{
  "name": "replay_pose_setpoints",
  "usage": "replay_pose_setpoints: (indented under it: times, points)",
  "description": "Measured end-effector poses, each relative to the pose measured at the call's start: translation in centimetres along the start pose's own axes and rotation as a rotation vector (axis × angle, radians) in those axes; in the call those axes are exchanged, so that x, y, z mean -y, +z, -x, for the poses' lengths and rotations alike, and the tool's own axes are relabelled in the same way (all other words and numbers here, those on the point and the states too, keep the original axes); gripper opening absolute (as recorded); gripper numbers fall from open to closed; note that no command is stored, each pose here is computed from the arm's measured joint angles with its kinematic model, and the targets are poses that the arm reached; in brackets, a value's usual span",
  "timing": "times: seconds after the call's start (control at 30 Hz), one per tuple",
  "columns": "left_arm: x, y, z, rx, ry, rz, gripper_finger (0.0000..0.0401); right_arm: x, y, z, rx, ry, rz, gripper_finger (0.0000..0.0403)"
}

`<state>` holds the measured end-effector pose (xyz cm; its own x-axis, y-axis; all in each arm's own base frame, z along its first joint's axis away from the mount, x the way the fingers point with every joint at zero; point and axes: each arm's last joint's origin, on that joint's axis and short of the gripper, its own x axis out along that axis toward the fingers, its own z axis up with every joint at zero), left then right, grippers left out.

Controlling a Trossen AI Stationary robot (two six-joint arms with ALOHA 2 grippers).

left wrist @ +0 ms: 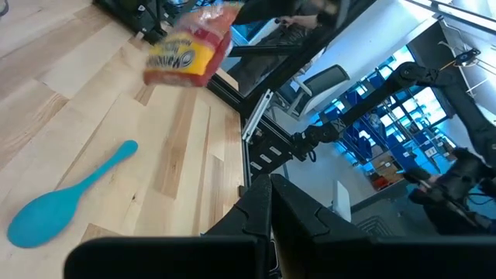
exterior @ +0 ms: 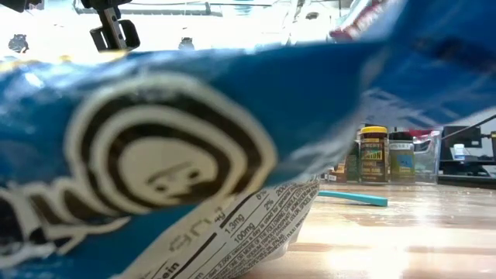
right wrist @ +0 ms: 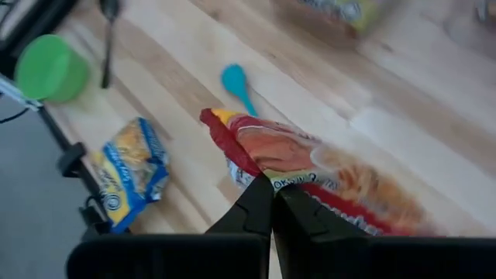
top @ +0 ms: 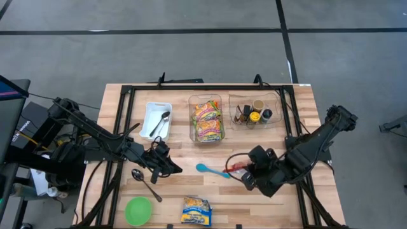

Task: Pick & Place Food Item
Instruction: Put the red noodle pack into the left transparent bin

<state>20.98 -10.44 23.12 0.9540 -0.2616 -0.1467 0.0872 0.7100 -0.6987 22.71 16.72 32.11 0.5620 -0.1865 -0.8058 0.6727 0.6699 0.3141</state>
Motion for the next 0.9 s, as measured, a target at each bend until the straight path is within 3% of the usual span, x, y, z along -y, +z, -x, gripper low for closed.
replay_pose_setpoints:
  times: [0.47, 0.9]
  points:
    - [0.0, 0.0, 0.0, -0.001, -0.001, 0.0, 0.0, -0.7, 7.9, 1.8, 0.047, 0.075, 0.107, 0.0]
    - [0.0, 0.0, 0.0, -0.003, -0.003, 0.0, 0.0, 1.9, 15.5, 1.1, 0.114, 0.046, 0.114, 0.0]
